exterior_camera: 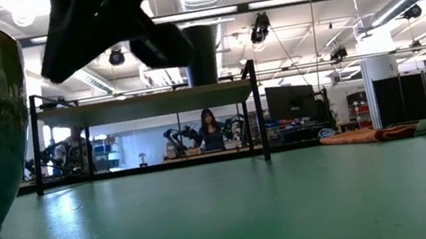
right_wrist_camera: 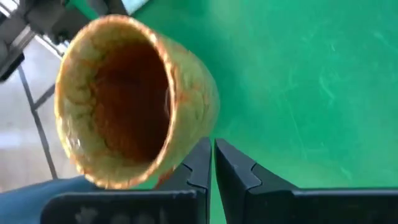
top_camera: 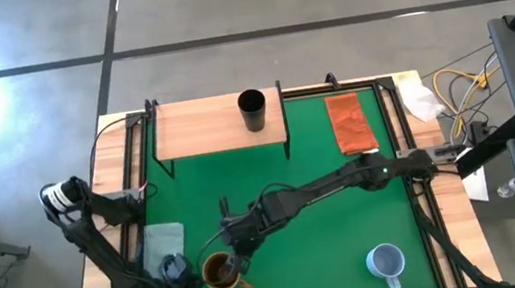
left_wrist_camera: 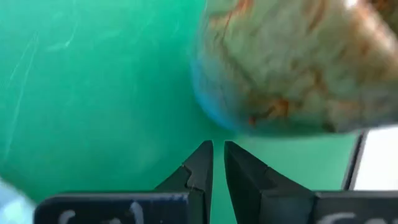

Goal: Stack small to large cups/mugs on shelf
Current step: Put the patterned brown mug on the shelf

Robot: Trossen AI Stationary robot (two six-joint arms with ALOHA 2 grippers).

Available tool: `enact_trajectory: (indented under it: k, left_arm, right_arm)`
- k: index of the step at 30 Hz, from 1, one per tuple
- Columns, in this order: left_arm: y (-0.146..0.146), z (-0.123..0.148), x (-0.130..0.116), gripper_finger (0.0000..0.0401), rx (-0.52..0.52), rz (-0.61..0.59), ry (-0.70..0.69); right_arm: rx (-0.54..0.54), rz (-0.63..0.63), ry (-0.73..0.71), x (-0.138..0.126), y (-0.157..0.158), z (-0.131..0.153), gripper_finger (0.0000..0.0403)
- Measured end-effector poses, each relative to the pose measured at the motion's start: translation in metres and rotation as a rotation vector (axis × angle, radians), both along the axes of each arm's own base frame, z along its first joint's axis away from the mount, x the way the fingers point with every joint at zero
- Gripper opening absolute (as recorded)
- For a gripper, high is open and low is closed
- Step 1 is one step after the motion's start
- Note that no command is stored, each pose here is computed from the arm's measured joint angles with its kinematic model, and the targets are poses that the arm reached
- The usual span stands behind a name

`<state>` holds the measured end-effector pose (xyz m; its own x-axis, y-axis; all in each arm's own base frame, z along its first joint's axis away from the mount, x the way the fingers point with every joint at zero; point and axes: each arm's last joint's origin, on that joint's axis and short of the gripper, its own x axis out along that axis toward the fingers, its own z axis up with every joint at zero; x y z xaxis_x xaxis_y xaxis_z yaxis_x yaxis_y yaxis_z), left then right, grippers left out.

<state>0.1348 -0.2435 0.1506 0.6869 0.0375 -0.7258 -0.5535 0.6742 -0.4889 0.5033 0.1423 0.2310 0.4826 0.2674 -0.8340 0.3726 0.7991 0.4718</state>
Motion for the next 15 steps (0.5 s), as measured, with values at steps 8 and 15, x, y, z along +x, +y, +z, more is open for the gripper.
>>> enact_trajectory:
  k: [8, 15]
  left_arm:
    - [0.015, -0.005, 0.003, 0.0026, 0.038, 0.047, -0.043]
    - [0.026, -0.006, 0.004, 0.0026, 0.083, 0.043, -0.054]
  right_arm:
    - [-0.005, 0.020, 0.021, -0.009, 0.009, 0.008, 0.0013]
    - [0.039, -0.004, 0.020, -0.007, 0.027, -0.002, 0.0013]
